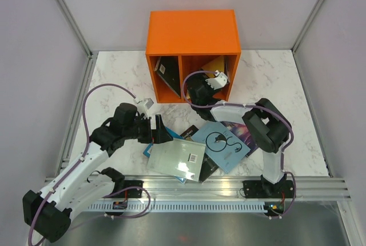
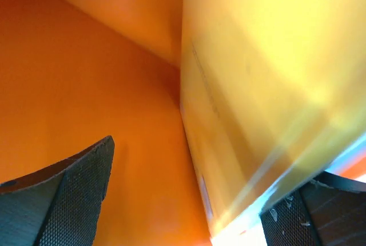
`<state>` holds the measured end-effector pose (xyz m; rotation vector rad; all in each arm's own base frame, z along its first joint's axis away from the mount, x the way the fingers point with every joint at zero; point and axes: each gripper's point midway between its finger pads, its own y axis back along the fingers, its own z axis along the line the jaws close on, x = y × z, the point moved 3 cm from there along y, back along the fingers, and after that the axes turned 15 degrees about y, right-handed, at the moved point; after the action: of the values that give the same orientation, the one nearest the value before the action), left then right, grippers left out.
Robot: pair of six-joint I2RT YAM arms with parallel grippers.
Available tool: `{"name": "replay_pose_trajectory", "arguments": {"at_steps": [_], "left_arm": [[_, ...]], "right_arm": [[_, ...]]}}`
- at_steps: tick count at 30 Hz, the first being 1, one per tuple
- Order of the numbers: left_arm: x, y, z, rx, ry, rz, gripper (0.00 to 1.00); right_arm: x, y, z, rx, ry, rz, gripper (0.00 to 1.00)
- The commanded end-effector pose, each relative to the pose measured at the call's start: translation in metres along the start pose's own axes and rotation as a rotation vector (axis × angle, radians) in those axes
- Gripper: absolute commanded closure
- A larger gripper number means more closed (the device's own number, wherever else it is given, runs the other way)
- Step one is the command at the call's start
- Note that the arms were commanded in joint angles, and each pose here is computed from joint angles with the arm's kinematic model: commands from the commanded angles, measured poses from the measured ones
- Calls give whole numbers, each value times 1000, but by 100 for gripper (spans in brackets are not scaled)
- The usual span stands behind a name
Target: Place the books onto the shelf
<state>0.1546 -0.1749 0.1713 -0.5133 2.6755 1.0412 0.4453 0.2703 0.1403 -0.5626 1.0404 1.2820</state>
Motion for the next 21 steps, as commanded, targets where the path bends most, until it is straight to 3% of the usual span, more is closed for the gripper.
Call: {"name": "replay_pose_trajectory", "arguments": {"at_steps": [1, 13, 18, 21], "left_arm": [[-5, -1, 0, -1, -11, -42, 0], [-6, -3, 3, -19, 10, -43, 0], [-6, -1, 2, -16, 9, -50, 0], [-5, 0, 1, -12, 8, -48, 0]], "right_arm": [[30, 18, -76, 154, 291, 114, 2], [-61, 110, -81, 141, 369, 66, 2], [-65, 154, -85, 19, 390, 175, 3], [-54, 173, -85, -79, 366, 265, 15]]}}
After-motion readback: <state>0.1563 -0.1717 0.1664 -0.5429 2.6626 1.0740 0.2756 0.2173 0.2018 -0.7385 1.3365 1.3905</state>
